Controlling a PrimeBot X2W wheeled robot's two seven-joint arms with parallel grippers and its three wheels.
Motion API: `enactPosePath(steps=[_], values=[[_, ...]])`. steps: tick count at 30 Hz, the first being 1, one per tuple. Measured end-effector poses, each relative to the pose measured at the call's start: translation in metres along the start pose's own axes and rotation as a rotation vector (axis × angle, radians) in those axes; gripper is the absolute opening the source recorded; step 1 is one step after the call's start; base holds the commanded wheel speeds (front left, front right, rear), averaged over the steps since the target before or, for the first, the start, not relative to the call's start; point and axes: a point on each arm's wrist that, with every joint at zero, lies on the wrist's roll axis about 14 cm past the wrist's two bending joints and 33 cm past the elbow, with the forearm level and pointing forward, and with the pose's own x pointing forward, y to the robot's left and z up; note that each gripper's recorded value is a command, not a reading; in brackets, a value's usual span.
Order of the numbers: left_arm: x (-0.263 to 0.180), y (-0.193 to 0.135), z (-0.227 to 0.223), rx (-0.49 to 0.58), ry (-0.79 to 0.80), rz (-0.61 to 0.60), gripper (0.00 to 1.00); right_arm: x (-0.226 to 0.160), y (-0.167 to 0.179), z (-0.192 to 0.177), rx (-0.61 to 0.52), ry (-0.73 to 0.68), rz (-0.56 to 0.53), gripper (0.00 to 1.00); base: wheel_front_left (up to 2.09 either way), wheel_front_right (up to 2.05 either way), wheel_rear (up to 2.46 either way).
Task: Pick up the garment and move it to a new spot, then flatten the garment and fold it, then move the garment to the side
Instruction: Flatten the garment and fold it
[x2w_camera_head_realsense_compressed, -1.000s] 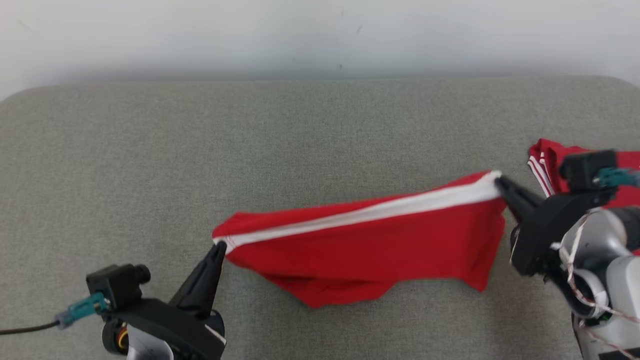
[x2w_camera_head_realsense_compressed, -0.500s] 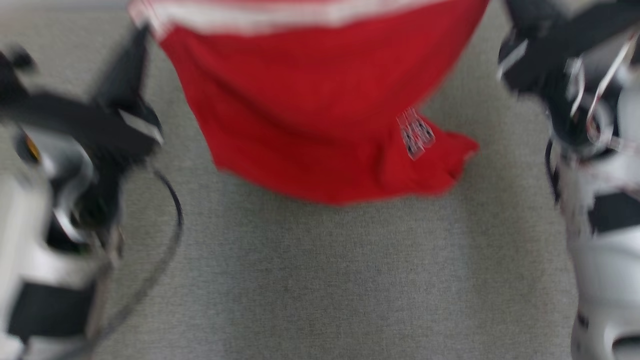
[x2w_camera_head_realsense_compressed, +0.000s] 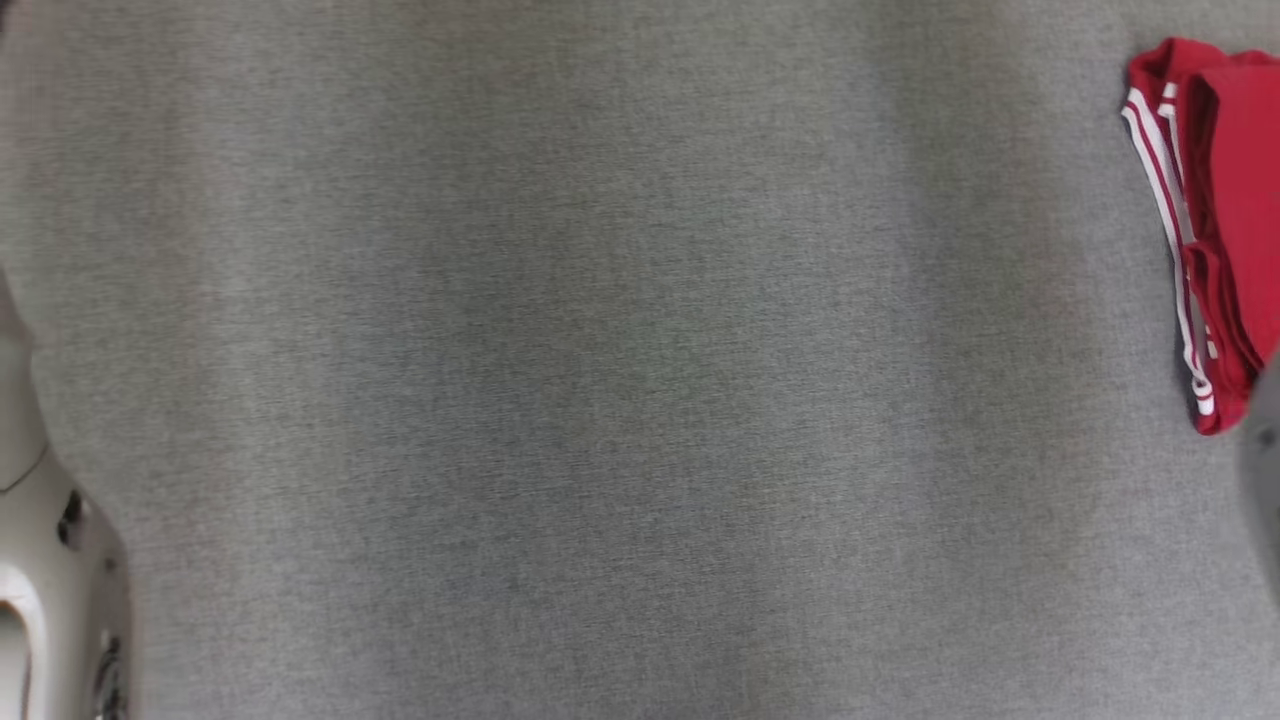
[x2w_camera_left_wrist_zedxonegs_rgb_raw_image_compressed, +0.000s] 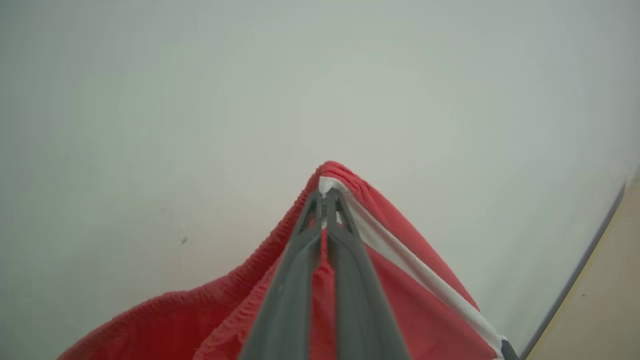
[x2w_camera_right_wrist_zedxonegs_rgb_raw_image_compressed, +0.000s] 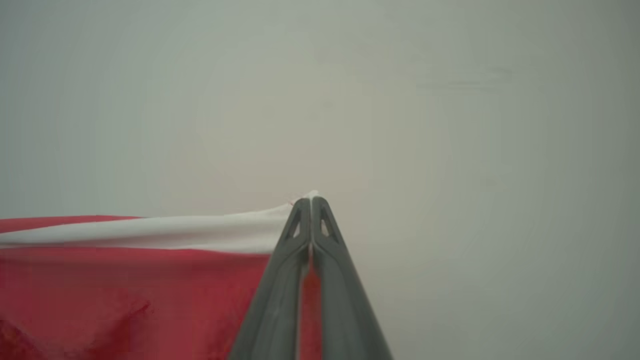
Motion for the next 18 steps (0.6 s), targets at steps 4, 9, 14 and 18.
enactPosePath(steps=[4, 9, 14, 18], values=[[-0.003, 0.002, -0.006, -0.096, -0.025, -0.023, 0.0, -0.005, -0.019, -0.016, -0.062, 0.048, -0.022, 0.0, 0.0, 0.0, 0.0], [-0.057, 0.051, -0.064, -0.098, 0.142, 0.103, 0.0, -0.054, -0.021, -0.106, -0.063, 0.341, -0.014, 0.0, 0.0, 0.0, 0.0], [-0.15, 0.085, -0.127, -0.12, 0.332, 0.269, 0.0, -0.117, -0.023, -0.15, -0.018, 0.521, -0.022, 0.0, 0.0, 0.0, 0.0], [-0.218, 0.094, -0.139, -0.186, 0.359, 0.41, 0.0, -0.164, -0.023, -0.154, 0.041, 0.569, -0.054, 0.0, 0.0, 0.0, 0.0]])
